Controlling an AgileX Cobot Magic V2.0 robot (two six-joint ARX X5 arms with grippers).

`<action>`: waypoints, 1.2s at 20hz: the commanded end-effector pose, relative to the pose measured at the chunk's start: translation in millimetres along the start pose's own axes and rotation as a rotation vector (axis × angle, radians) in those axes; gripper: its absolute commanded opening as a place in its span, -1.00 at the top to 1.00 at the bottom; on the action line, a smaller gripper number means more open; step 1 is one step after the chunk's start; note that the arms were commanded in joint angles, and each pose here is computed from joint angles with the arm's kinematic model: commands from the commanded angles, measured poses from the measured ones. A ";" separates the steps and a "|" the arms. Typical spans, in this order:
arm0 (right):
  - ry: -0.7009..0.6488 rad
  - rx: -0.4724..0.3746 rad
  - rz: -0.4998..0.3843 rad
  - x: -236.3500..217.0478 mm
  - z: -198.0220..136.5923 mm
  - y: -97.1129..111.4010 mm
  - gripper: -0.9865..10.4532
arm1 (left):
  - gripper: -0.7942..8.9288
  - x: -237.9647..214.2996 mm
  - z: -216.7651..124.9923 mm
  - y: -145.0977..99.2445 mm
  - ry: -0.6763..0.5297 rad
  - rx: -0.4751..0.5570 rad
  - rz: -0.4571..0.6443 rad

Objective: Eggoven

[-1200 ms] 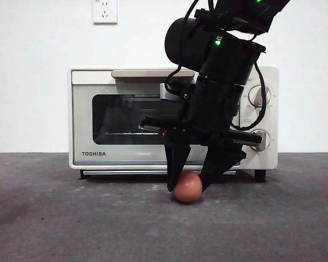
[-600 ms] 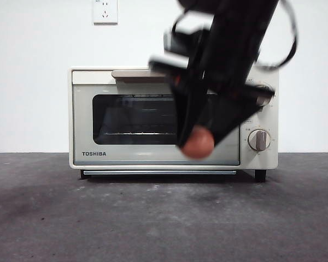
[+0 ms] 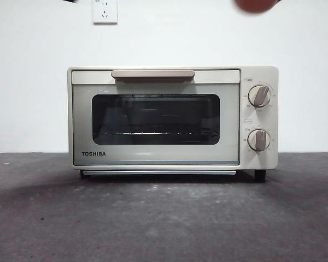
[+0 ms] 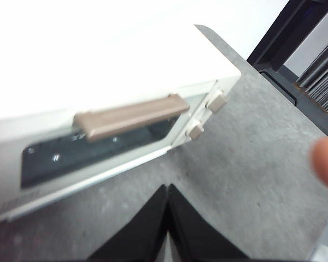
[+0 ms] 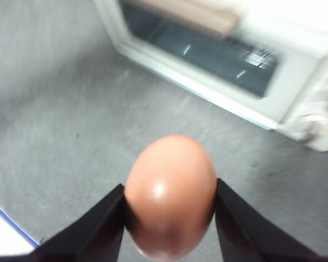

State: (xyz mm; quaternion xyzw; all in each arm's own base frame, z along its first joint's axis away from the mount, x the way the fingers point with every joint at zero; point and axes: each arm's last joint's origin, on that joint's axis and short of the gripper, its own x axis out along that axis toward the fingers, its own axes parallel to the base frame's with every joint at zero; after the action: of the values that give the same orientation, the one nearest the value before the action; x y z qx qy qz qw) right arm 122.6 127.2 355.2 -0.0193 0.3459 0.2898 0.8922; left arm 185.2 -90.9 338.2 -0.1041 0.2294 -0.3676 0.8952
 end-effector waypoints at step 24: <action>-0.148 0.003 -0.001 -77.0 -27.4 -15.6 0.82 | 0.82 139.3 12.3 19.5 0.061 0.143 0.088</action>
State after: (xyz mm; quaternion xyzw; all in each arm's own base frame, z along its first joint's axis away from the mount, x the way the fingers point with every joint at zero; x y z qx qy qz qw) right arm 69.9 68.9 375.3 0.0030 0.2892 0.2837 0.9143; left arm 286.8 -169.7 293.4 -0.0318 0.2416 -0.3408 0.9080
